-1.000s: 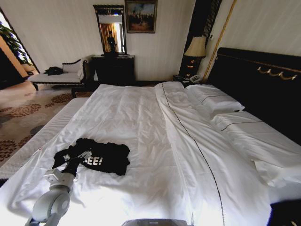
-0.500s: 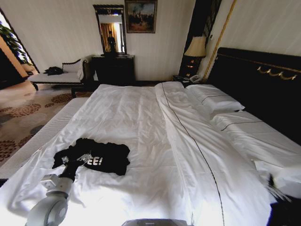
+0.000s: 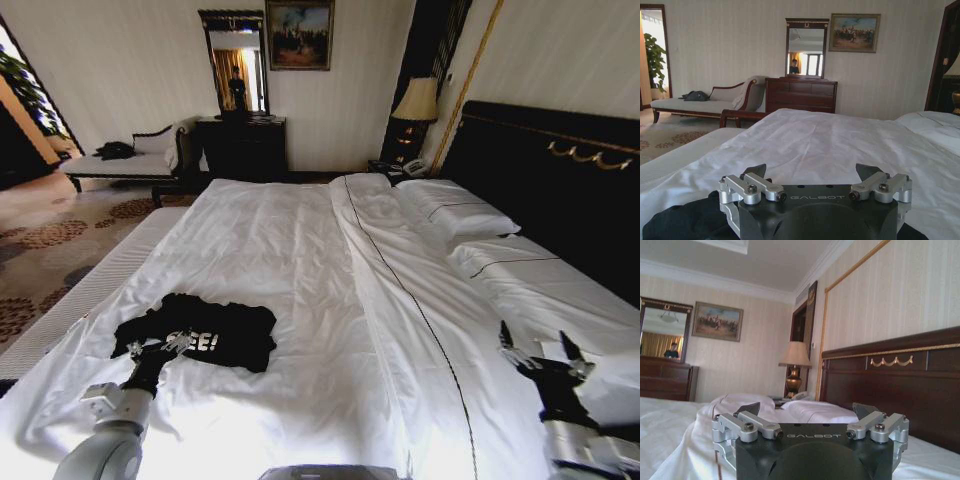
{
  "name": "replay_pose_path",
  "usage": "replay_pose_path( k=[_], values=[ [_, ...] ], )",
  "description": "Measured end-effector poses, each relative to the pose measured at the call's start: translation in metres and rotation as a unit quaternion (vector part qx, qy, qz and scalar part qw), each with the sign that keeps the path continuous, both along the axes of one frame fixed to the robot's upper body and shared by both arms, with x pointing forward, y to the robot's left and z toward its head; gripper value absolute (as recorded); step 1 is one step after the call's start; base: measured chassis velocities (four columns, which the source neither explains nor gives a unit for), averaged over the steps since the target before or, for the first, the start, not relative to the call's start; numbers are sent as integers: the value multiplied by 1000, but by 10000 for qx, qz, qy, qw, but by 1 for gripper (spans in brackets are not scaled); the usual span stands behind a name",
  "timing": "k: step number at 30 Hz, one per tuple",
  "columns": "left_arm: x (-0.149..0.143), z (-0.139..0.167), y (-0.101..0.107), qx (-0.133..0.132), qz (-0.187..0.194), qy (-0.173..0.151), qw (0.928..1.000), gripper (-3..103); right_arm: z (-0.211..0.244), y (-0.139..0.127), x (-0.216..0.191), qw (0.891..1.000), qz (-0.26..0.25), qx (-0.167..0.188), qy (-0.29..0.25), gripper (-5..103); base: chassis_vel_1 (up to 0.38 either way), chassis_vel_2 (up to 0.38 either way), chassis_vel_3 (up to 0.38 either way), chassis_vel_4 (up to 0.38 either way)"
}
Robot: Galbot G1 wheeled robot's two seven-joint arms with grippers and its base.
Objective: Fold the clothes on the bed.
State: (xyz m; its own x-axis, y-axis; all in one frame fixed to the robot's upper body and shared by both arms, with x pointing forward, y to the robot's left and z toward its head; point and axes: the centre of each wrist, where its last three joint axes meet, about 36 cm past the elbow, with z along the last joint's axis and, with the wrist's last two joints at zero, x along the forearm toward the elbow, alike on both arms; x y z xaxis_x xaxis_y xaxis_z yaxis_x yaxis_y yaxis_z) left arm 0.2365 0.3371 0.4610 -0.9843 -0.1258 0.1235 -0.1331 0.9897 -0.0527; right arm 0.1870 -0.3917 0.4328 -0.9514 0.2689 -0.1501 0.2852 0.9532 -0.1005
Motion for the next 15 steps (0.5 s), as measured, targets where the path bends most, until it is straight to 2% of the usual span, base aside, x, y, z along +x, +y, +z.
replay_pose_path(
  k=[9, 15],
  values=[
    [0, 0, -2, -7, -9, 0, 10000, 100, -8, 7, -2, 9999, -54, -21, 103, 100, 0, 0, 0, 0],
    [0, -1, -1, -10, -3, 12, 10000, 100, -9, 8, -1, 9999, -53, -41, 99, 100, 88, 73, -83, -95]
  ],
)
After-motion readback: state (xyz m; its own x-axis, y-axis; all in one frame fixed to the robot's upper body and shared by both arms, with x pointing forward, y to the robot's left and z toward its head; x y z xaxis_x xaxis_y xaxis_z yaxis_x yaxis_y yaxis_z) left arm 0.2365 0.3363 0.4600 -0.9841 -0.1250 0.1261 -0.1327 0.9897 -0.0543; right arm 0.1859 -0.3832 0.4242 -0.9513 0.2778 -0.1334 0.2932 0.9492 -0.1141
